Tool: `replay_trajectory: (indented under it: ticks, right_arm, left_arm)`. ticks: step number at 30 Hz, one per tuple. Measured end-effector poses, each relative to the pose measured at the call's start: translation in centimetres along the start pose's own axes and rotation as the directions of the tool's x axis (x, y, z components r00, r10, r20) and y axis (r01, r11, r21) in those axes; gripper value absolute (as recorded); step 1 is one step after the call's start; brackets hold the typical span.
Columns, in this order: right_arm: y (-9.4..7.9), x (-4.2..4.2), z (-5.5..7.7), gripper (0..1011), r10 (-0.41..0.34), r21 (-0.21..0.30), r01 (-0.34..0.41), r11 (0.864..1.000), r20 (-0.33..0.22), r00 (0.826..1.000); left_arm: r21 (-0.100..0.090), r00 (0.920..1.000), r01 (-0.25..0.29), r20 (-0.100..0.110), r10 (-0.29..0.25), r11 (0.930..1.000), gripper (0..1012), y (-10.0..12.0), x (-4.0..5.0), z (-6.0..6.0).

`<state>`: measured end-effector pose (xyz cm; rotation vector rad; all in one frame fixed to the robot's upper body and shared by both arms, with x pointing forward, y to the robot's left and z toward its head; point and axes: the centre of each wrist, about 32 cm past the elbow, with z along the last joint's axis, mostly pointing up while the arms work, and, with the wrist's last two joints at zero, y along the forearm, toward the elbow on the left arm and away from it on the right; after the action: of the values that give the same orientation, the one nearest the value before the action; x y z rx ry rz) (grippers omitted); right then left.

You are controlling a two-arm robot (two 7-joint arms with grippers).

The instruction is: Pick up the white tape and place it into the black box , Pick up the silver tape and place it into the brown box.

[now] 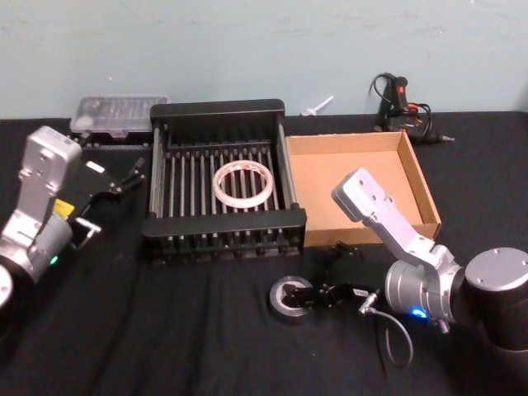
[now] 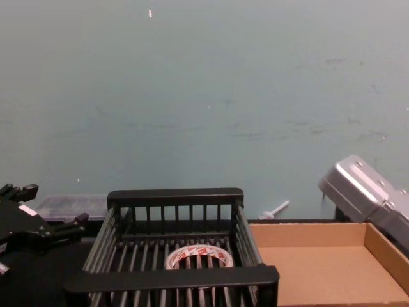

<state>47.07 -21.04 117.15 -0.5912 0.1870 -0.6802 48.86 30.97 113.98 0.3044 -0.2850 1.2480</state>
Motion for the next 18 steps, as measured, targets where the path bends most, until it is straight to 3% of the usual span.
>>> replay_trajectory:
  ticks: [18]
  right_arm:
    - [0.24,-0.06,-0.02,1002,0.007,-0.018,-0.007,1.000,0.004,1.000]
  left_arm:
    - [0.000,1.0000,0.000,0.000,0.000,1.0000,1001,0.00,0.00,0.00]
